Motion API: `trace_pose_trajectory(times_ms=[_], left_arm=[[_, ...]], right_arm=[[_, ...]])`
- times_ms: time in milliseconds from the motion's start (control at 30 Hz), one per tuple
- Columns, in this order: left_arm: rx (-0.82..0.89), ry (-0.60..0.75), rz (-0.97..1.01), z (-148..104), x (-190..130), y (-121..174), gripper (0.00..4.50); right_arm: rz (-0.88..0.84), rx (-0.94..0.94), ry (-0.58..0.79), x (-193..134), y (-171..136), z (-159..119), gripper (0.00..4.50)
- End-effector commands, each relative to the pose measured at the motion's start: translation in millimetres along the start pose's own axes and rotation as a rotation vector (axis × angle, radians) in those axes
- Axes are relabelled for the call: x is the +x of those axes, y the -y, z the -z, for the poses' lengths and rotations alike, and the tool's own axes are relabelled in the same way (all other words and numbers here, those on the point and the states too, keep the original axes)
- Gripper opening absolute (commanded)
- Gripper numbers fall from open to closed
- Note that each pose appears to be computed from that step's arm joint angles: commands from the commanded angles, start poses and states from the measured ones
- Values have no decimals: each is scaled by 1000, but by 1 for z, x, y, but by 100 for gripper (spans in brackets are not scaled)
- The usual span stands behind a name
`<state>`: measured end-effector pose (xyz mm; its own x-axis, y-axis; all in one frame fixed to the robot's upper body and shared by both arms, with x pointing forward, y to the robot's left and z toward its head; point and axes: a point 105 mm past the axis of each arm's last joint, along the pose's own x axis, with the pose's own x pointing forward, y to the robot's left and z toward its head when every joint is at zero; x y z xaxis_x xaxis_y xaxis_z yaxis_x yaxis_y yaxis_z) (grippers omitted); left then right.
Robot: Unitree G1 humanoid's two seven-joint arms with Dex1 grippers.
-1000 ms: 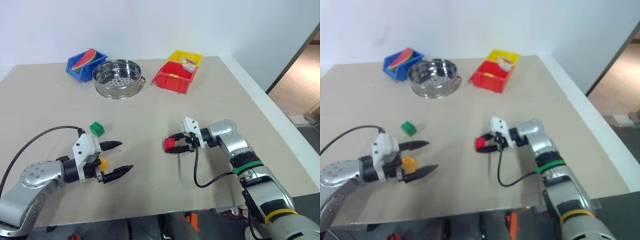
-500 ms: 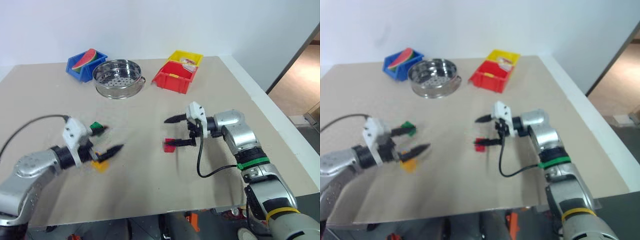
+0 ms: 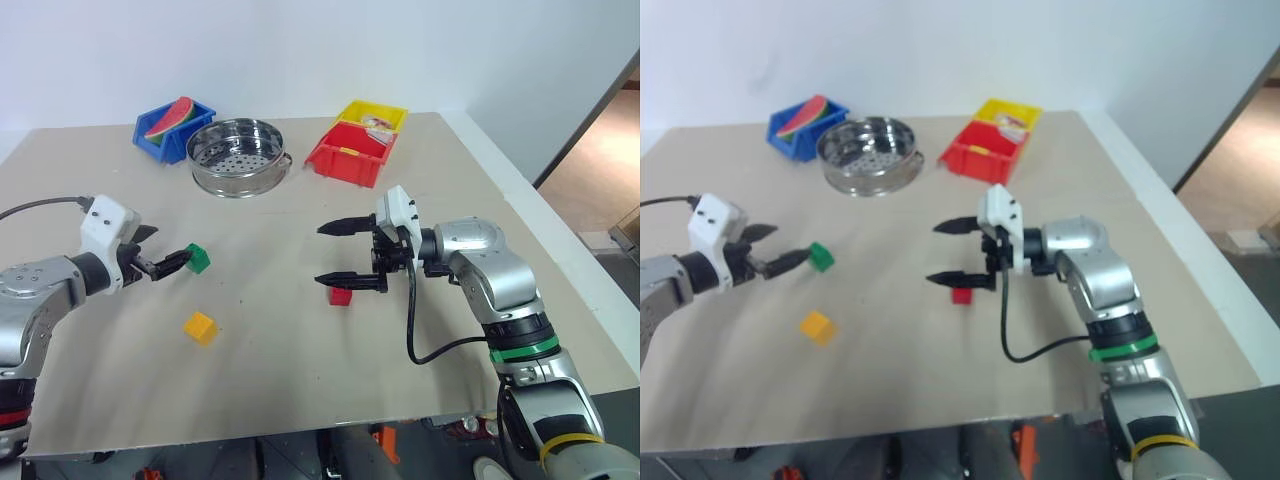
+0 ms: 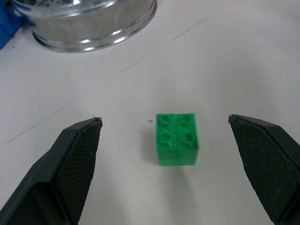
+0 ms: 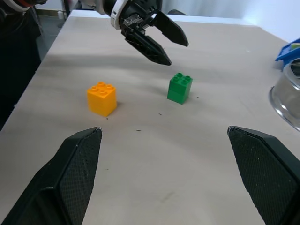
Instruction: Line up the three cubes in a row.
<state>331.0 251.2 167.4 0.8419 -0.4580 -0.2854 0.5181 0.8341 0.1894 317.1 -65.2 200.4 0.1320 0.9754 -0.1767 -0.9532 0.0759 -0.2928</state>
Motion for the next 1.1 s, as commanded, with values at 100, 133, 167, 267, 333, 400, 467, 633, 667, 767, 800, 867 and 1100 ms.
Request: trace_pose_trajectory(times_ms=[100,133,167,267,333,400,467,633,667,767,800,867,1100], left_arm=[[1,4,63,-2,12,5,450],[1,2,66,-1,15,6,450],[3,0,66,-1,17,5,450],[3,-16,62,3,22,3,450],[5,-38,59,7,26,1,450],[8,-56,59,11,29,1,450],[5,-61,62,13,32,2,450],[-15,-85,75,18,36,3,450],[-15,-85,79,18,38,4,450],[-37,-87,80,19,41,4,396],[-38,-90,73,19,41,3,367],[-41,-98,61,21,43,1,303],[-25,-117,50,23,42,-1,134]], right_arm=[[39,-53,10,-6,1,-11,446],[44,-54,6,-7,1,-11,446],[48,-55,3,-8,2,-11,446],[64,-56,1,-10,2,-11,446],[75,-61,-3,-12,3,-11,446],[81,-64,-7,-13,3,-11,446],[87,-66,-11,-14,3,-10,446],[97,-70,-20,-17,4,-9,446],[99,-71,-22,-17,4,-9,446],[100,-71,-25,-17,4,-9,450],[100,-72,-26,-18,4,-8,450],[99,-73,-26,-18,4,-8,450],[95,-80,-31,-18,4,-8,450]])
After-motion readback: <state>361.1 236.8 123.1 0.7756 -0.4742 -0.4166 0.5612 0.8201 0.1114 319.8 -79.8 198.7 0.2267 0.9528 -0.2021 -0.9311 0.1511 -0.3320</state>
